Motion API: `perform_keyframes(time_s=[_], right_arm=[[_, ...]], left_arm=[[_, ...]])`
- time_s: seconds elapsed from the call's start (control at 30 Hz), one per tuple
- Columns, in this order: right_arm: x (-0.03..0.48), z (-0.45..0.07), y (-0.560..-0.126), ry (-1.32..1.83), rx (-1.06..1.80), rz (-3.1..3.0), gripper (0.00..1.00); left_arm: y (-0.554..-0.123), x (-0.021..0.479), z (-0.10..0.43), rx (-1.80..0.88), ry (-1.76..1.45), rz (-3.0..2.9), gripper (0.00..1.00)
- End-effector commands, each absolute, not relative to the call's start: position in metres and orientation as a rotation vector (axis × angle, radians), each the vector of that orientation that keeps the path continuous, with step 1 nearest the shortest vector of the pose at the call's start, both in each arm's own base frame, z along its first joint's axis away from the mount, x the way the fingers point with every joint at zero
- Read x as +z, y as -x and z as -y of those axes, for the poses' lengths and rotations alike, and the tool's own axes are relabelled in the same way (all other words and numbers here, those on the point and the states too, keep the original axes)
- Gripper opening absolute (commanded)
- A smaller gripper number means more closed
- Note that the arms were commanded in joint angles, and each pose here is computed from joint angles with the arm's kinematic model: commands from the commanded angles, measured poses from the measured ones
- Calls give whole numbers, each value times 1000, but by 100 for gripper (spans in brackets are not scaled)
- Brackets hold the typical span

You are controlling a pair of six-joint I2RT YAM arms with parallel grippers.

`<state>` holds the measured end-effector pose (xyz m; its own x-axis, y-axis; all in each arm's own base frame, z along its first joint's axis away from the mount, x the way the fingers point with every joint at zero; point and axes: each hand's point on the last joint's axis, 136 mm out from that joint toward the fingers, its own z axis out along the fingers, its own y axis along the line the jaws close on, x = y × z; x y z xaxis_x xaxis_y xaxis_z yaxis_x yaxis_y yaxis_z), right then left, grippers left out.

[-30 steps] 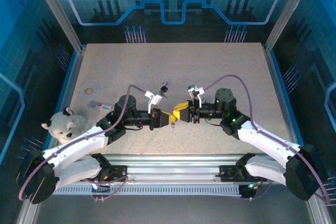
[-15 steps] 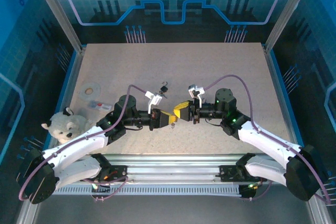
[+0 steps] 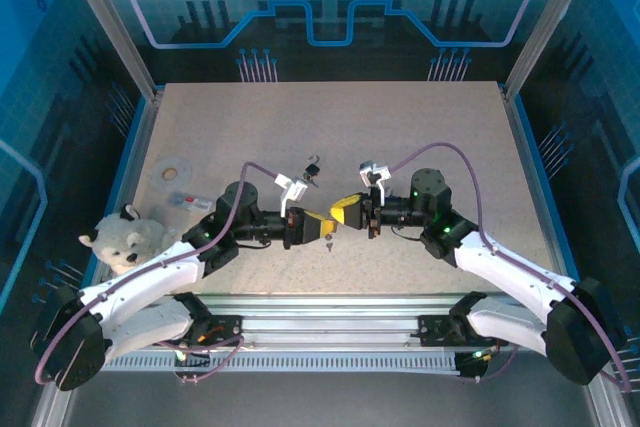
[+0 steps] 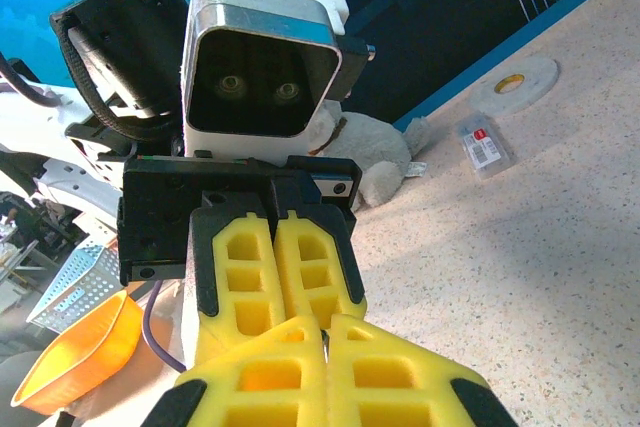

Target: Lock with the key

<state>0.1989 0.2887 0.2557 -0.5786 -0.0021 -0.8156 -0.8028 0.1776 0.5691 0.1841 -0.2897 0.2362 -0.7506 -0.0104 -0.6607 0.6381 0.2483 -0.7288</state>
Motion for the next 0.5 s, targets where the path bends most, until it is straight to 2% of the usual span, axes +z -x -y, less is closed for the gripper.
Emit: perform_keyframes(time_s=[0.0, 0.47], right_arm=[[260, -287, -202, 763, 1442, -1745, 0], [259, -292, -197, 790, 1448, -1725, 0]], left_arm=[[-176, 253, 290, -1601, -608, -1897, 0], [-173, 268, 289, -1633, -602, -1844, 0]])
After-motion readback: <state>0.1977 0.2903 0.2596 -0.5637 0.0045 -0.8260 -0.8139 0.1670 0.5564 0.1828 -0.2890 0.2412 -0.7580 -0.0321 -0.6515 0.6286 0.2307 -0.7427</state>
